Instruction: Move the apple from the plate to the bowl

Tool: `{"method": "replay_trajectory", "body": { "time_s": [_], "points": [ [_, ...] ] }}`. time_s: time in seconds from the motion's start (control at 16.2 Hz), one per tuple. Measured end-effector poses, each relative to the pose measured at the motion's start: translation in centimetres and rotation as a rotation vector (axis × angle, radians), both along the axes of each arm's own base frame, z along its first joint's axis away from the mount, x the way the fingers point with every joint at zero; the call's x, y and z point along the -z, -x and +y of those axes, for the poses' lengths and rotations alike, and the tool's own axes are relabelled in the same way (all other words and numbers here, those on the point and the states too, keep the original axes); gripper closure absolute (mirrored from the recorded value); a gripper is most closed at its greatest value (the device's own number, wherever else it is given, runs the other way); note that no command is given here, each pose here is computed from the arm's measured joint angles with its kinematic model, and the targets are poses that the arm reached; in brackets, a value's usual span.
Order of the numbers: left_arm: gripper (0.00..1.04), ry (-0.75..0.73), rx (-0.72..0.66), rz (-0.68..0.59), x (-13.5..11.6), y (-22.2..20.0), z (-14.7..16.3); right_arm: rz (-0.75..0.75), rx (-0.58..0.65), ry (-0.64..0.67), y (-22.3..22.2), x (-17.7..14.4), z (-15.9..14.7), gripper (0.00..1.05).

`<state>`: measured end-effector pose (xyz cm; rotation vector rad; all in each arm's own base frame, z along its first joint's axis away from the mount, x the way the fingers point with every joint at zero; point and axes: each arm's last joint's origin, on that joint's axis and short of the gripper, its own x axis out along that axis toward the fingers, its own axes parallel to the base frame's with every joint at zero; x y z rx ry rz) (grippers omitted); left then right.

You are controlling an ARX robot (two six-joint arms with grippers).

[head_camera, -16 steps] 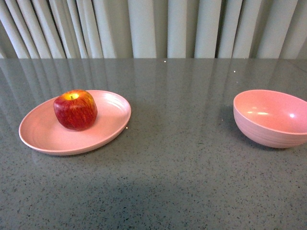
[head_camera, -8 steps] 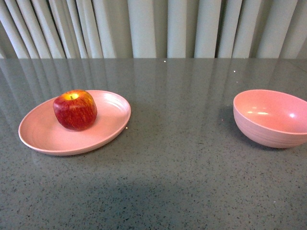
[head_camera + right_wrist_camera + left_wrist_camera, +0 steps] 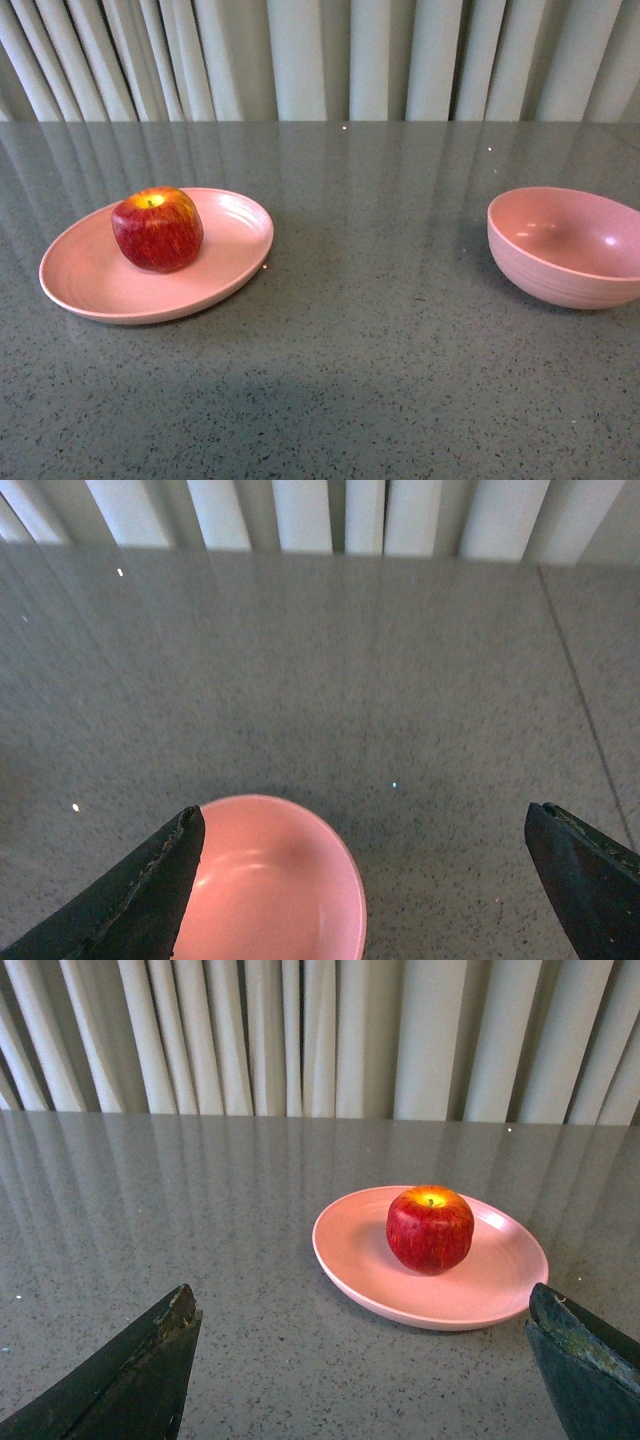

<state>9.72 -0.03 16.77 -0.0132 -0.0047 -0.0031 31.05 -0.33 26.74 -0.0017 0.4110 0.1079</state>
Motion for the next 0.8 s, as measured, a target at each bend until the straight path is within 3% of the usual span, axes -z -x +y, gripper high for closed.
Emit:
{"method": "replay_trajectory", "body": {
  "time_s": [0.31, 0.8],
  "points": [
    [0.07, 0.000, 0.000, 0.000, 0.0, 0.0, 0.0, 0.255, 0.038, 0.006, -5.4, 5.2, -0.4, 0.07],
    [0.07, 0.000, 0.000, 0.000, 0.0, 0.0, 0.0, 0.445, 0.064, -0.052, -6.7, 9.8, 0.1, 0.07]
  ]
}}
